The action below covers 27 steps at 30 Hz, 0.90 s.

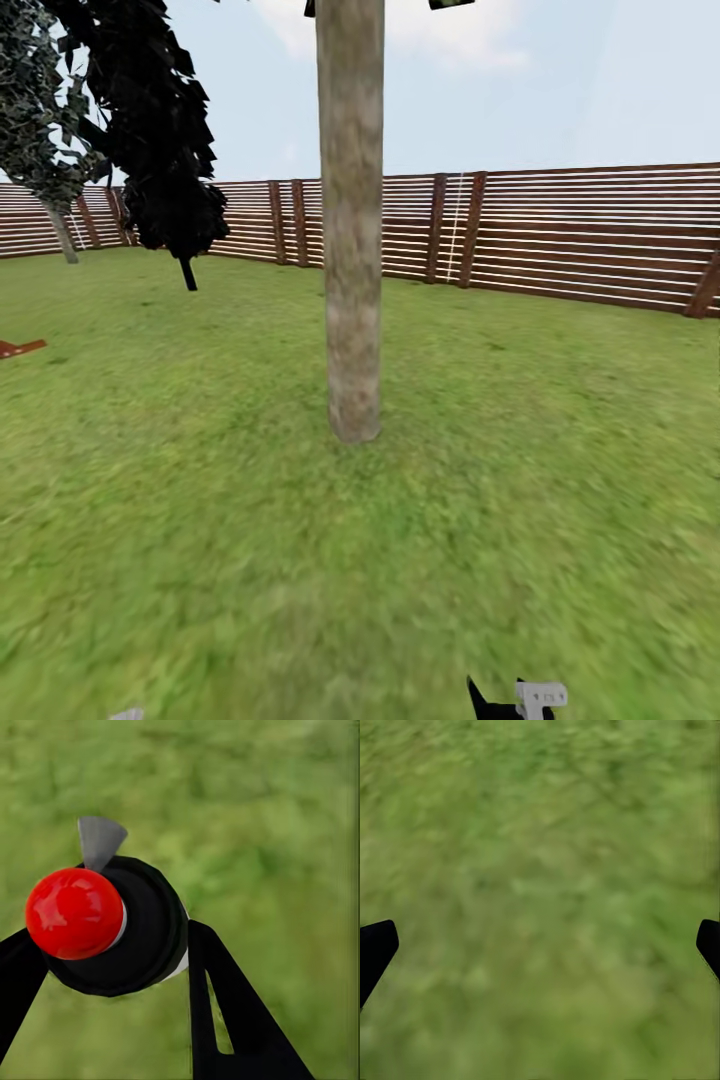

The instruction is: In the garden, pick up the pesticide atomizer on the floor and spray pesticide onto both trees until each tree trunk is fully covered.

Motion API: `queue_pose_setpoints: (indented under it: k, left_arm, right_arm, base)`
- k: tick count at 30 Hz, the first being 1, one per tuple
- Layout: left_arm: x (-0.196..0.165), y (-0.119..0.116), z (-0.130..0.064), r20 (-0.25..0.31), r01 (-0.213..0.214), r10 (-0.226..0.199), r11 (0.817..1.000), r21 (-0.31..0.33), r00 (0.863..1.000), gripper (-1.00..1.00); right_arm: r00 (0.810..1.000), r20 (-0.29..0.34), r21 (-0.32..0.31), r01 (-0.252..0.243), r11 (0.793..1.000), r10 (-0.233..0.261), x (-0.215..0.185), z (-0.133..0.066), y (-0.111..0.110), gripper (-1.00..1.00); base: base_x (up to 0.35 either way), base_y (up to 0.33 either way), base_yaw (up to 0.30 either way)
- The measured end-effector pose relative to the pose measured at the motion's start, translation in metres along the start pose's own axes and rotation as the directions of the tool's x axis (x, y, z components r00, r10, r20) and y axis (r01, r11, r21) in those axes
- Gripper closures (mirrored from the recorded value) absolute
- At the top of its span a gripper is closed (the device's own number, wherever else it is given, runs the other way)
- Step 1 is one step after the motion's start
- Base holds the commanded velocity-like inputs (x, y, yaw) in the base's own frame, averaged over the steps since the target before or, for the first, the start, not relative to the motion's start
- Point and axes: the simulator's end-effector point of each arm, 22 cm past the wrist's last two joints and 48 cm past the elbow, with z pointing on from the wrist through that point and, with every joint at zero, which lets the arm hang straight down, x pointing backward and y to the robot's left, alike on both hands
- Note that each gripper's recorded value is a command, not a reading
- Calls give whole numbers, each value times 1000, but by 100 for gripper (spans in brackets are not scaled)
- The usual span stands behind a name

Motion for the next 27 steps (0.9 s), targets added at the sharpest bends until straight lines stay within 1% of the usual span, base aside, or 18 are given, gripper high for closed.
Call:
queue_pose_setpoints:
  k: [17,20,23,27]
  left_arm:
    - [0,0,0,0,0,0,1000,0,1000,100]
    - [-1,4,0,1,0,0,1000,-5,1000,100]
    - [-1,3,0,1,-1,1,1000,-3,1000,100]
    - [-1,1,0,1,-1,1,1000,-1,1000,100]
  right_arm:
    - [1000,0,-1,-1,1000,1,0,0,1,-100]
    - [1000,0,-2,-1,1000,1,0,0,1,-100]
    - [1000,0,-2,-1,1000,1,0,0,1,-100]
    - [1000,1,2,-3,1000,3,0,0,0,-100]
  base:
    - [339,0,-4]
    - [339,0,-208]
    - [339,0,-262]
    - [339,0,-79]
